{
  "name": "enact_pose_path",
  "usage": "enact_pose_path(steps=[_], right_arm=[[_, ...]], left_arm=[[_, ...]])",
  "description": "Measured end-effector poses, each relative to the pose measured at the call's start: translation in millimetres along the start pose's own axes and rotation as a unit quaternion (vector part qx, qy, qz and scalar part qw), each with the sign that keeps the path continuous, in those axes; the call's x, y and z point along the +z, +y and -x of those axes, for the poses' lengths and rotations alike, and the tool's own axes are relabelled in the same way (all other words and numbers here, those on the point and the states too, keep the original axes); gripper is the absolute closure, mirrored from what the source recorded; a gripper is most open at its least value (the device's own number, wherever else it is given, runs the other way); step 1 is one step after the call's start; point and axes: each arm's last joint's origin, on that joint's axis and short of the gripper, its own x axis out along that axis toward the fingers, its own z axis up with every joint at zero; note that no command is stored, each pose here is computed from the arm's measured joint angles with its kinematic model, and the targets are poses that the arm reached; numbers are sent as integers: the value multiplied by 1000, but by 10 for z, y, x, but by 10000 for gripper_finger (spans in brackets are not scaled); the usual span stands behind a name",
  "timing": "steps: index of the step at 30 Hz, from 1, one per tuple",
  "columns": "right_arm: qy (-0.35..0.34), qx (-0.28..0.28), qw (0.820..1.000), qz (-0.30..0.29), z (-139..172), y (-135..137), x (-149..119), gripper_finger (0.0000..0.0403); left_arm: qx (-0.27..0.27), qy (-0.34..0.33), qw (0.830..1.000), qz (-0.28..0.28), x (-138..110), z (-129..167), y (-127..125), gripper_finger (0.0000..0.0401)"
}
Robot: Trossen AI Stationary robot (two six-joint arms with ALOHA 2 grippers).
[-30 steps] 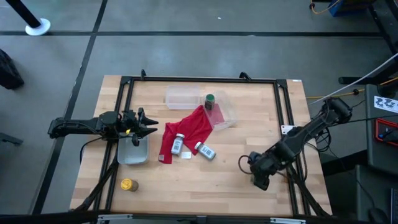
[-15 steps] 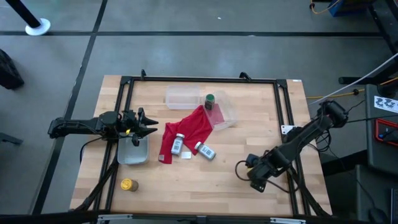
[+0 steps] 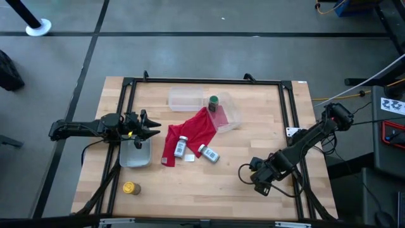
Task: Sort spices by type
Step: Put the green seasoning bottle into the right transparent bin
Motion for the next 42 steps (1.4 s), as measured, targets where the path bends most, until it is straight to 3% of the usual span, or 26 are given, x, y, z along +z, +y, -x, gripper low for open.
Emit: enact_pose_path(steps=[7,18,27,34,42], right_arm=[[-20,-2,999,-25,12,-22,75,197],[-77,6,996,-32,147,-175,518,197],[-149,2,989,22,764,-342,1001,197],[-235,-47,970,41,1291,-628,1322,197],[-265,-117,957,30,1484,-1113,1612,197]], left_arm=[[0,0,1000,0,0,0,0,251],[0,0,1000,0,0,0,0,251],[0,0,1000,0,-1,0,0,251],[0,0,1000,0,0,0,0,251],[0,0,1000,0,0,0,0,251]])
